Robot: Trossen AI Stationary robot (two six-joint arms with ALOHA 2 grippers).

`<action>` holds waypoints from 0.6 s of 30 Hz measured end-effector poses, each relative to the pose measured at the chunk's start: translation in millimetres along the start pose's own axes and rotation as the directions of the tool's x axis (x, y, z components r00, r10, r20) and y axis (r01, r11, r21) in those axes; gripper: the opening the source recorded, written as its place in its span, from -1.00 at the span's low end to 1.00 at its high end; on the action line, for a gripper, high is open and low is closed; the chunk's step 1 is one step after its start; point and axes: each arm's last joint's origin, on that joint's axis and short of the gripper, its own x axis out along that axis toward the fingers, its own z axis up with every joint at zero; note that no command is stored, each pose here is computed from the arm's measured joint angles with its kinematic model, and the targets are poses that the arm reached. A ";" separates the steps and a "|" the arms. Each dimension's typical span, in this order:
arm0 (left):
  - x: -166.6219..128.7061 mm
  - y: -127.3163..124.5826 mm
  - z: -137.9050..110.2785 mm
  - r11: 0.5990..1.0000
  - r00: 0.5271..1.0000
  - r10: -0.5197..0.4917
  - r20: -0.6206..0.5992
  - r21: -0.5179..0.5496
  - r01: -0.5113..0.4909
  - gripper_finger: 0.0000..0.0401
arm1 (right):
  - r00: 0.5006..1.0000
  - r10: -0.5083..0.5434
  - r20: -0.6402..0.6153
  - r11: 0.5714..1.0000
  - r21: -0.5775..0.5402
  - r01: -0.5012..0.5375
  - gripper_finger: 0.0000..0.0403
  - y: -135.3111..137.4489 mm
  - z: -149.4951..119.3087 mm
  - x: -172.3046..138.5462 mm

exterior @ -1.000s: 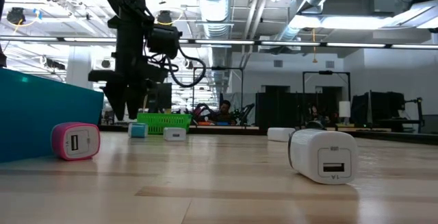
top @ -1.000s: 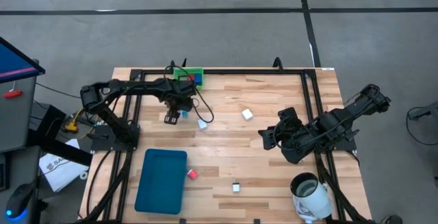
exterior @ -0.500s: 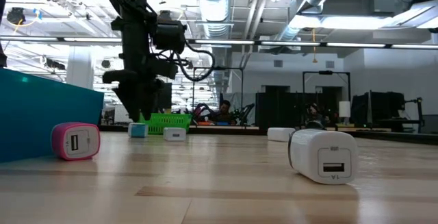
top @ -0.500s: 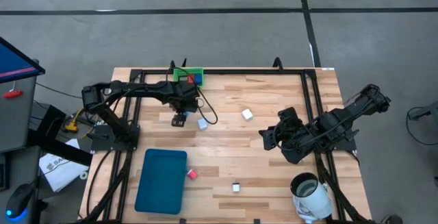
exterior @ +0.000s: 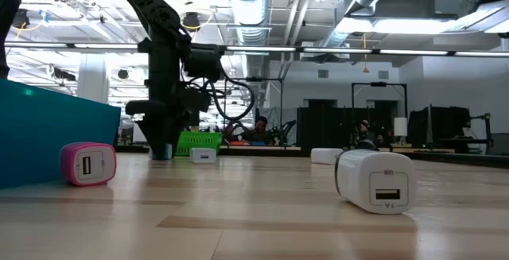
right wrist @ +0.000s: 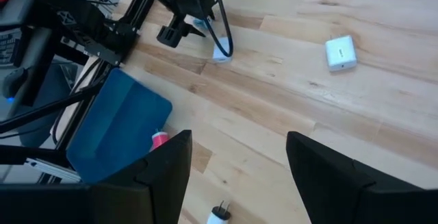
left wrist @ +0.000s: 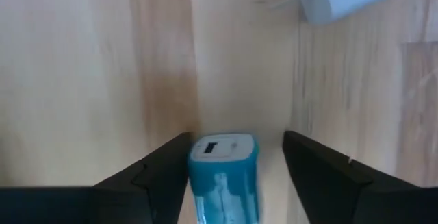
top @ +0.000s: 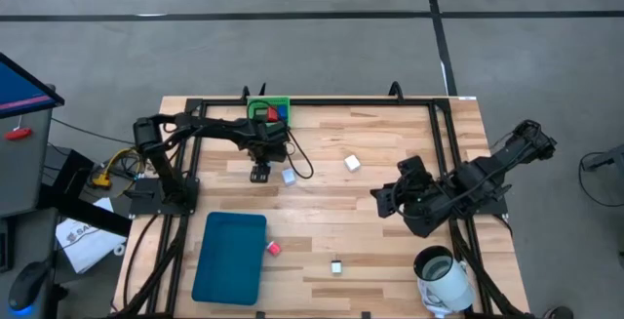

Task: Pick & Place Office items
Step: Put the left light blue charger adapter into the blue bin

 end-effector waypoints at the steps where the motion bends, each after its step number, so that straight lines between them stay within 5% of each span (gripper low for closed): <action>1: 0.0 -0.1 -0.2 1.000 1.000 -0.002 -0.001 -0.001 0.002 0.07 | 1.000 0.000 -0.002 1.000 0.008 0.000 0.14 -0.2 -0.5 -0.4; 11: -0.5 9.6 -6.9 0.998 1.000 -0.029 0.007 -0.050 0.029 -0.34 | 1.000 -0.001 -0.006 1.000 0.007 0.001 0.14 -0.9 -2.6 -2.1; 18: -0.6 9.6 -6.5 0.996 0.999 -0.035 0.014 -0.083 0.036 -0.37 | 1.000 -0.001 -0.006 1.000 0.006 0.001 0.14 -1.0 -2.6 -2.1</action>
